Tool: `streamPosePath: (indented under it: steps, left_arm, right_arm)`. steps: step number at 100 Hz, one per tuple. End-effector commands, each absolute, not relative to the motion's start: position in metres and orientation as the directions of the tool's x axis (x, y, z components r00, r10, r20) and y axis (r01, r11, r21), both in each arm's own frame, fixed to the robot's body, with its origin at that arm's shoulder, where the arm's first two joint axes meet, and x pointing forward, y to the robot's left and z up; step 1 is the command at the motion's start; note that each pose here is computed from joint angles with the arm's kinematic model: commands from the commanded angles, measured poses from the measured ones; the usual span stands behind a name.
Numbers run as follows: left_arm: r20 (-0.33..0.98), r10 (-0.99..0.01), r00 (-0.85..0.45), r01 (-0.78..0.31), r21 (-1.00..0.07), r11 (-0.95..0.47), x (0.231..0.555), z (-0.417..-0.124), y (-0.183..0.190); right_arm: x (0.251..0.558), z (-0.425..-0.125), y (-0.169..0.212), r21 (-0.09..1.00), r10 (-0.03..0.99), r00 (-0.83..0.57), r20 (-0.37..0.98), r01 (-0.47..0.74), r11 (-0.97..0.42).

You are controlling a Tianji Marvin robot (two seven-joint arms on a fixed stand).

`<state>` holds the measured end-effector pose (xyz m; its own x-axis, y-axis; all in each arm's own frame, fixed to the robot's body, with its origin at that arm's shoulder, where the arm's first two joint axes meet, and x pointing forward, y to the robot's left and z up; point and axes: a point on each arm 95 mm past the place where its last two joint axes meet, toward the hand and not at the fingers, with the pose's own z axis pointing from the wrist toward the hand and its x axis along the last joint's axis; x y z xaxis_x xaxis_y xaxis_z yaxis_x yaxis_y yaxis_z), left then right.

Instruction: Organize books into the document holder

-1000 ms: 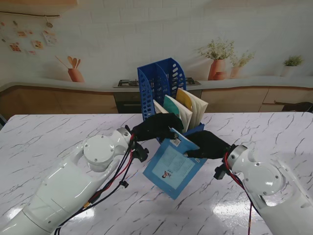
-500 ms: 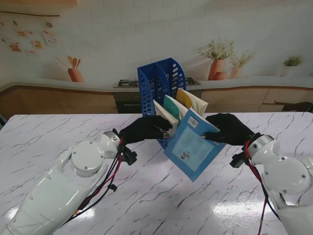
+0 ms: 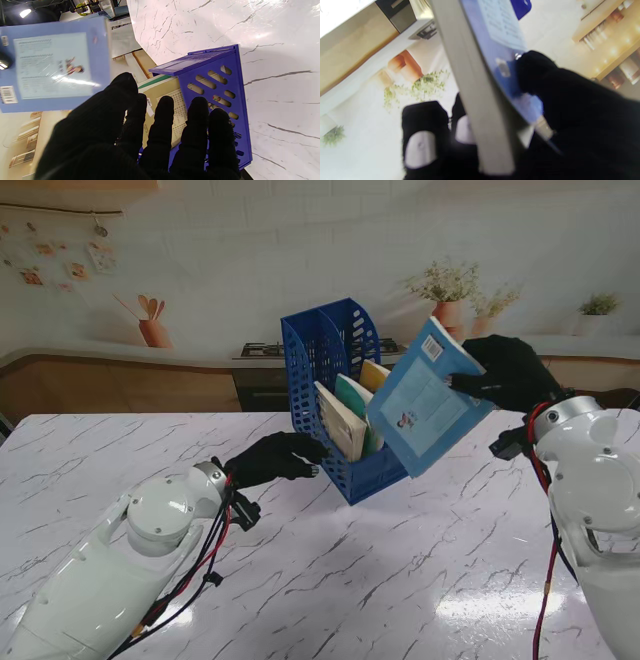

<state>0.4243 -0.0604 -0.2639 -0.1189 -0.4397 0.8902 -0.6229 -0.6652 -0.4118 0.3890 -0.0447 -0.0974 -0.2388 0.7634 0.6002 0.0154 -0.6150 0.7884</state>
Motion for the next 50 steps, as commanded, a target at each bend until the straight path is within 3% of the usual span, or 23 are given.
streamPosePath:
  steps: [1, 25, 50]
  left_arm:
    - [0.894, -0.435, -0.106, -0.639, -0.397, -0.659, 0.422, -0.272, -0.059]
    - [0.897, -0.435, -0.081, -0.645, -0.380, -0.663, 0.422, -0.278, -0.056]
    - [0.892, -0.448, -0.064, -0.653, -0.376, -0.657, 0.421, -0.282, -0.053]
  right_arm:
    - [0.386, -0.075, -0.042, 0.785, 0.762, -0.276, 0.585, -0.042, -0.618]
    - [0.402, -0.048, -0.043, 0.784, 0.783, -0.264, 0.563, -0.129, -0.607]
    - [0.438, -0.043, -0.042, 0.806, 0.803, -0.246, 0.543, -0.118, -0.581]
